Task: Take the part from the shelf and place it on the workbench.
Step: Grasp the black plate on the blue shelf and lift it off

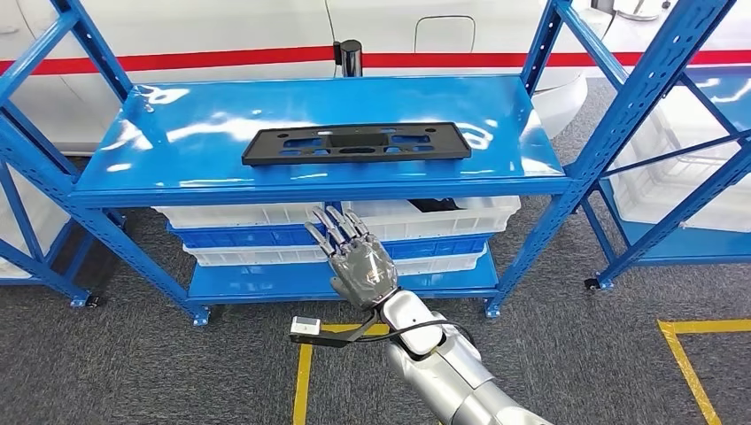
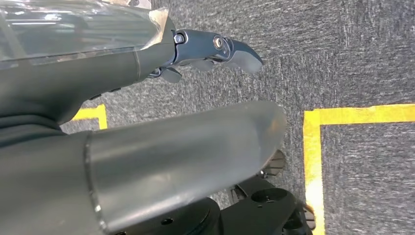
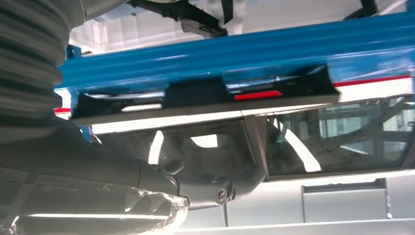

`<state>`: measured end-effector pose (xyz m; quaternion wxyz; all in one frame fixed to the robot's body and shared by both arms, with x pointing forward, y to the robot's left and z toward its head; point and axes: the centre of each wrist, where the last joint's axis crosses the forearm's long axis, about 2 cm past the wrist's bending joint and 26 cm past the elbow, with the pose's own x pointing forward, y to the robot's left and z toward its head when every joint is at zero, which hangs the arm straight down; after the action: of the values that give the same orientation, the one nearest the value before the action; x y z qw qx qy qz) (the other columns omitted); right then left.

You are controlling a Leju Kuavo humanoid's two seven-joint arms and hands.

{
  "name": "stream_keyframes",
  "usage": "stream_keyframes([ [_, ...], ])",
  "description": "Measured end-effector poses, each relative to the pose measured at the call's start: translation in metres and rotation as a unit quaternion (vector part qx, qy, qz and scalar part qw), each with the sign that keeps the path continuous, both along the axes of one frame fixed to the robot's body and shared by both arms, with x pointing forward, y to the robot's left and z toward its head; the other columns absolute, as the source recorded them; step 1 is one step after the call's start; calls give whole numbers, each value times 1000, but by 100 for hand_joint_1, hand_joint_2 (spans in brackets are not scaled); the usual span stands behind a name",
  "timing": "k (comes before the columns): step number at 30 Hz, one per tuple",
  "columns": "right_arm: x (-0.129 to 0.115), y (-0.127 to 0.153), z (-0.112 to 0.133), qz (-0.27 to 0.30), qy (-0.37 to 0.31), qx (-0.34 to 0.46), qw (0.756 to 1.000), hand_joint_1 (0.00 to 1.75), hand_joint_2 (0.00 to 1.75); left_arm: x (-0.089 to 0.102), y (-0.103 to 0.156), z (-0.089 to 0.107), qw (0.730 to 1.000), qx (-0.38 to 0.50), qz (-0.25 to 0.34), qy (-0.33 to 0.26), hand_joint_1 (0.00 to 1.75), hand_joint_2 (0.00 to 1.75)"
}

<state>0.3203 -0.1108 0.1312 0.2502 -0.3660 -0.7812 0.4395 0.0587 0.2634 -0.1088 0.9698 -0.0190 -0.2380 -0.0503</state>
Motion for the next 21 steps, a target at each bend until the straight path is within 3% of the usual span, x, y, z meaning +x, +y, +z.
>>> stream_keyframes([
  [21, 0, 5, 10, 2, -6, 8, 1000, 0, 175, 3, -1, 0, 1000, 1, -4, -2, 0, 0],
])
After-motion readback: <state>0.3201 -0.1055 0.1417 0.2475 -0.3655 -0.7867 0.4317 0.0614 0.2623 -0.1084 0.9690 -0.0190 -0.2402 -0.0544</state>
